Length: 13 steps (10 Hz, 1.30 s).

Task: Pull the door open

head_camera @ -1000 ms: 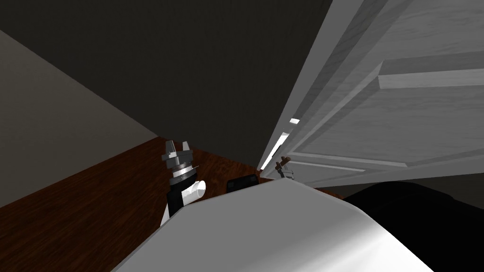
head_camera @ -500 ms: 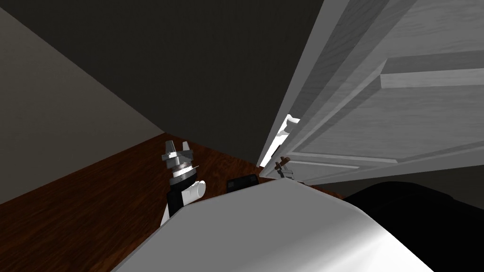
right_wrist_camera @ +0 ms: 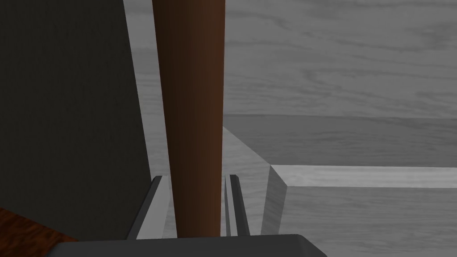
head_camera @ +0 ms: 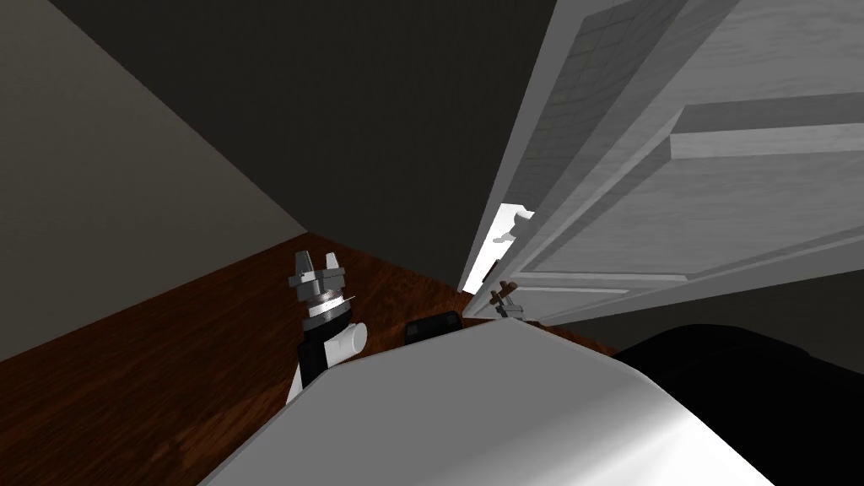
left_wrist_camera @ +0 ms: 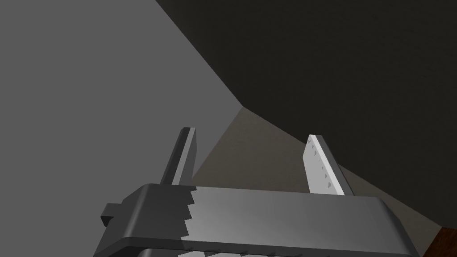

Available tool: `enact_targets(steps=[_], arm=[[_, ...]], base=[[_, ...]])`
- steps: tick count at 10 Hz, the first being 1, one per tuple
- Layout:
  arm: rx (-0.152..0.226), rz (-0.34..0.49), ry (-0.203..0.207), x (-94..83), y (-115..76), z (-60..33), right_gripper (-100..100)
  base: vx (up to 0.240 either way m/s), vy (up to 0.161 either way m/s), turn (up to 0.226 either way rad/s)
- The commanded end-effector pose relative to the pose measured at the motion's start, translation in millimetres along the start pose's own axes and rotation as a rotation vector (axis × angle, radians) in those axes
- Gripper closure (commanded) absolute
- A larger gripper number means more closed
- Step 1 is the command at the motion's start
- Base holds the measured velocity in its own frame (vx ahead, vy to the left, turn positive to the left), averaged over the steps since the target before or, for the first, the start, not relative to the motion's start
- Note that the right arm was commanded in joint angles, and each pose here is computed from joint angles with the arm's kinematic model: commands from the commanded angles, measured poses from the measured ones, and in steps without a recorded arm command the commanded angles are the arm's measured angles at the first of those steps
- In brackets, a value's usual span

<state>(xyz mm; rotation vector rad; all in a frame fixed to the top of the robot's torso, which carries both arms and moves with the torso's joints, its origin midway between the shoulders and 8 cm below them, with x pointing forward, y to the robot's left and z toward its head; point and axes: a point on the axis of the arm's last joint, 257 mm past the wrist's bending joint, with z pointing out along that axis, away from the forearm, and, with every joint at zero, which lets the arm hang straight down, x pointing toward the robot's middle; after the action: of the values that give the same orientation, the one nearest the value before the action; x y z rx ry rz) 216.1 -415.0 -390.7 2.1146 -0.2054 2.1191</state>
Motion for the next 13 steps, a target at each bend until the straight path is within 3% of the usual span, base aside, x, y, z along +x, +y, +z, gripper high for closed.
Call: enact_targets(steps=[1,2,9,10,13], arm=[[0.020,0.003,-0.002,-0.7,-3.3,-3.0,100],[0.013,0.002,0.000,-0.4,-2.4,-1.3,100],[0.114,0.003,-0.002,-0.8,-11.3,-5.3,100],[0.107,0.002,-0.002,-0.7,-11.3,-4.2,100],[0.136,0.004,-0.006,-2.2,-11.3,-4.8,100]], base=[[-0.252,-0.040,0.087],[-0.114,-0.018,0.030],[-0.271,-0.021,0.135],[-0.115,-0.009,0.018],[-0.214,-0.015,0.140]])
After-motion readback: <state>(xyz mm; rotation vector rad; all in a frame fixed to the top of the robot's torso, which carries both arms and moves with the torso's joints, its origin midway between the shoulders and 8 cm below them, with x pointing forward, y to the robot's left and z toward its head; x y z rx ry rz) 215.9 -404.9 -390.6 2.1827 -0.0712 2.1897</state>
